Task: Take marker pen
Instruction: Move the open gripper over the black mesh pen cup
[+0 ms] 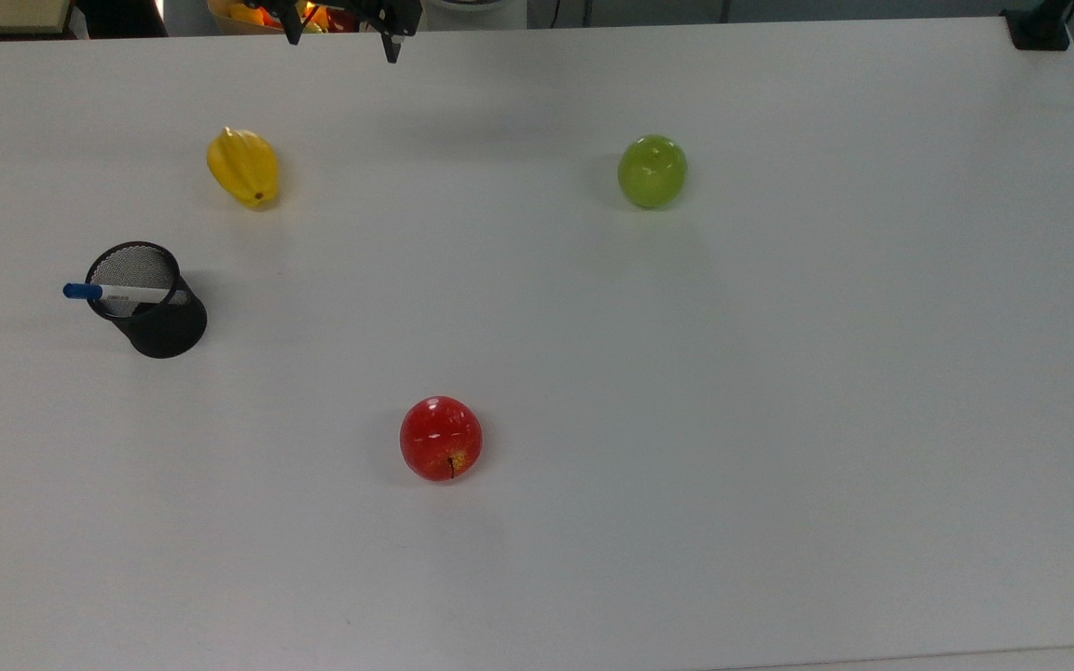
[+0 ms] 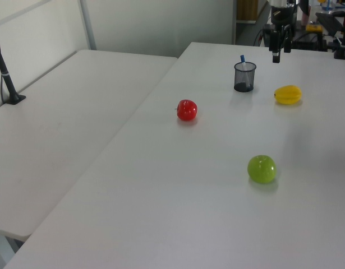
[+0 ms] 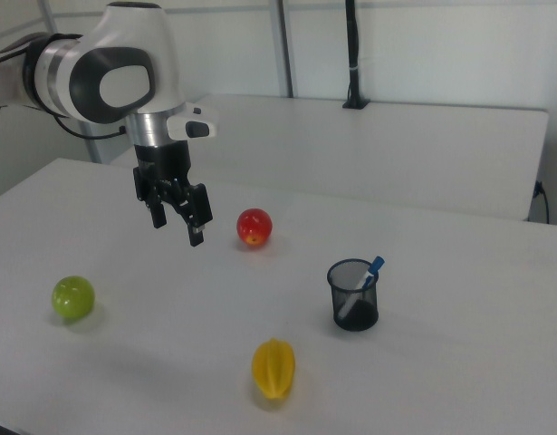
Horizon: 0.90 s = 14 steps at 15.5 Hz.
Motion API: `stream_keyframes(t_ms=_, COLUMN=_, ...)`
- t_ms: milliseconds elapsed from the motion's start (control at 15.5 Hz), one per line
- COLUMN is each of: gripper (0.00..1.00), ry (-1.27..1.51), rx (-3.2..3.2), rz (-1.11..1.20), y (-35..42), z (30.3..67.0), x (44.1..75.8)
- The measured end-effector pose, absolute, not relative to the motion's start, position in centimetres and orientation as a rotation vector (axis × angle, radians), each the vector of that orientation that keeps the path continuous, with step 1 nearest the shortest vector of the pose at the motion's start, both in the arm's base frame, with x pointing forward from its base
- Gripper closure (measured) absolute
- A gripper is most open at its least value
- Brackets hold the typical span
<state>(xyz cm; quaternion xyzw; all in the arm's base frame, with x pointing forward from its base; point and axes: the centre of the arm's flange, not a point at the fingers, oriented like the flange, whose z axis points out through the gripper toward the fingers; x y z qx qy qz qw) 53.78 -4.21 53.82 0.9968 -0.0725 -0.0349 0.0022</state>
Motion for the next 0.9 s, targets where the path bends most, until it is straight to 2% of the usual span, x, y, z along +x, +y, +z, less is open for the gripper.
stream_keyframes(t_ms=515, gripper=0.0, ry=-0.315, rx=3.126, rz=-0.064, y=-7.4, z=54.8, x=53.5)
stream_keyframes(t_ms=902, gripper=0.0, ry=-0.411, rx=3.11, rz=0.199, y=-10.7, z=55.2, x=55.7)
